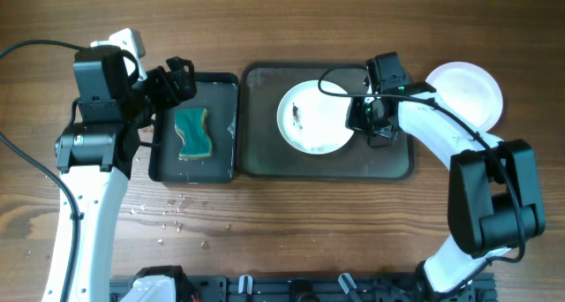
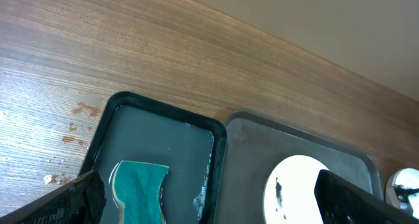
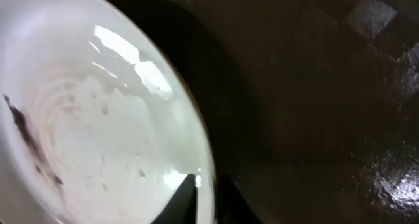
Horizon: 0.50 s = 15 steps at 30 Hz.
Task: Clean dirty plates on tray and stack at the side
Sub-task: 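Wipe the sponge in the small black tray with the left gripper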
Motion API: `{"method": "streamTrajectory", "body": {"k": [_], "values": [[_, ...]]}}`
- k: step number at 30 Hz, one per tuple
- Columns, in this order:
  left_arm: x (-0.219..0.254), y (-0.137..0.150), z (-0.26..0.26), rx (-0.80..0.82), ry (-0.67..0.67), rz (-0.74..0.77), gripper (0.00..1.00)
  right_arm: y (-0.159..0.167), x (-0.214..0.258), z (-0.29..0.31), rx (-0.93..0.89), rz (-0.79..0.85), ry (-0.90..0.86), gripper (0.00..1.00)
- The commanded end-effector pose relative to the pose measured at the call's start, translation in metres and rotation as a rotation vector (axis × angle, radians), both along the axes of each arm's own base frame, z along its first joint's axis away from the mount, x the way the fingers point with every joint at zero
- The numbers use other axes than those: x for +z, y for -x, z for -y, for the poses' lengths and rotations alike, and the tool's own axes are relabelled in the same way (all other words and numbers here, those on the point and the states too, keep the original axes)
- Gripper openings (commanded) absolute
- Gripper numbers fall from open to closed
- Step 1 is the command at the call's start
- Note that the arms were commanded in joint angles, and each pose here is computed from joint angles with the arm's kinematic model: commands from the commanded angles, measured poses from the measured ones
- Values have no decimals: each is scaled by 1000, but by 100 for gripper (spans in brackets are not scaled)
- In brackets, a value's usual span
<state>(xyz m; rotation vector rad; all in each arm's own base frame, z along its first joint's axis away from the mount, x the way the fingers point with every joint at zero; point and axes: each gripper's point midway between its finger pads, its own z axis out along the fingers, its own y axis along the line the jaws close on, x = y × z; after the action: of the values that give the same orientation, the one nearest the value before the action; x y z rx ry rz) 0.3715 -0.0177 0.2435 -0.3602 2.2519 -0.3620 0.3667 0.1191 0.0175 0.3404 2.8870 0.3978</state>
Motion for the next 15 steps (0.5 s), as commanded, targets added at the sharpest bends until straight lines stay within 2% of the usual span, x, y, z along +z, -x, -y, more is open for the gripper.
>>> {"method": "streamTrajectory", "body": {"k": [1,3,7,10,11,14,15], "values": [[4,-1,2,-9,6,11,100,-10,12,-4,0,57,-26,35],[4,-1,2,-8,6,11,100,-14,14,-5,0,74,-30,47],[27,-18,3,-16,8,128,100,-22,15,-1,-10,109,-6,49],[24,-16,12,-56,37,114,100,-23,15,5,0,120,30,49],[18,-15,13,-59,39,95,93,-24,15,5,18,125,35,49],[-9,-8,15,-61,42,-16,62,-23,15,5,28,125,38,48],[-21,-4,15,-60,45,-66,57,-22,14,5,27,122,39,48]]}}
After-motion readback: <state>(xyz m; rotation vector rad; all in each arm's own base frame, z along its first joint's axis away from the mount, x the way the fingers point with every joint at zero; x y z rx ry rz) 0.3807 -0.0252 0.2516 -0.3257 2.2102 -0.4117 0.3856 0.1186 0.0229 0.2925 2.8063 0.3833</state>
